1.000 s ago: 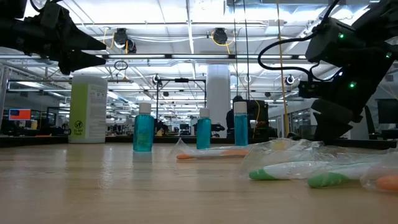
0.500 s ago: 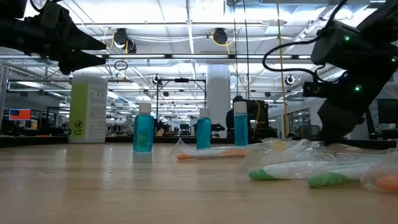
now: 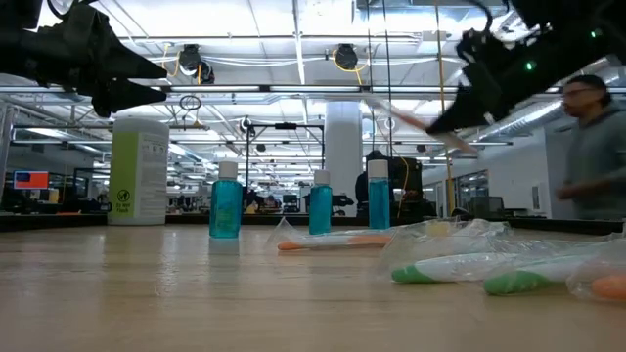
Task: Pick & Place toothbrushing station
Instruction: Put the orange toothbrush into the transparent organizer
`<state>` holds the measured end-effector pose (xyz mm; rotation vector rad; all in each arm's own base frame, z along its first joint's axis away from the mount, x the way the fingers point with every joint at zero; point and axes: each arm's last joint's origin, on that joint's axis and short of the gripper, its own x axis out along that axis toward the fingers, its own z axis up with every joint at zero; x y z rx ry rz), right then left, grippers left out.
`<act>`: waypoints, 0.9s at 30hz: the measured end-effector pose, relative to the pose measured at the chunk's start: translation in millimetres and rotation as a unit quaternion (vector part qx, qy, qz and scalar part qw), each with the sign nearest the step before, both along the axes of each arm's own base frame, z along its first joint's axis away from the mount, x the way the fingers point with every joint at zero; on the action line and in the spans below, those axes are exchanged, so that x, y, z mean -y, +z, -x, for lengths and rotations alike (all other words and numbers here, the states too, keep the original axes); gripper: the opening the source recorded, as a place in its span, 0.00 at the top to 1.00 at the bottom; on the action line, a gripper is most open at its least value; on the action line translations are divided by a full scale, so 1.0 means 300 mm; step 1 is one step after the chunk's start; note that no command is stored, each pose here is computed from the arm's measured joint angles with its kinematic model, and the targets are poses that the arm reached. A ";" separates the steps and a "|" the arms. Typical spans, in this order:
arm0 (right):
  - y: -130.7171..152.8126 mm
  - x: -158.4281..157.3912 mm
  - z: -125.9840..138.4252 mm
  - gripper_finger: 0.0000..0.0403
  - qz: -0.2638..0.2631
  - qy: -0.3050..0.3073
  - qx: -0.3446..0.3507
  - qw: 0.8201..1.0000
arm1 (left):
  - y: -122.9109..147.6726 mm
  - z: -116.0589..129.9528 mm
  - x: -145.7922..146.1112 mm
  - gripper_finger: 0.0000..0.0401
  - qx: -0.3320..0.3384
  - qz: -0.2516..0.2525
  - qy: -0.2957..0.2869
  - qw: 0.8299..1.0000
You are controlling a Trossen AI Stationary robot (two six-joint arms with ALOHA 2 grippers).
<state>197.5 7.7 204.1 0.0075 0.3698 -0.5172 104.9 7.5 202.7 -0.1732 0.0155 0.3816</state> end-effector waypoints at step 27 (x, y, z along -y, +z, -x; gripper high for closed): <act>0.004 0.025 -0.158 0.96 0.033 0.243 0.137 0.960 | 0.039 -0.049 0.008 0.23 0.097 0.108 -0.038 0.989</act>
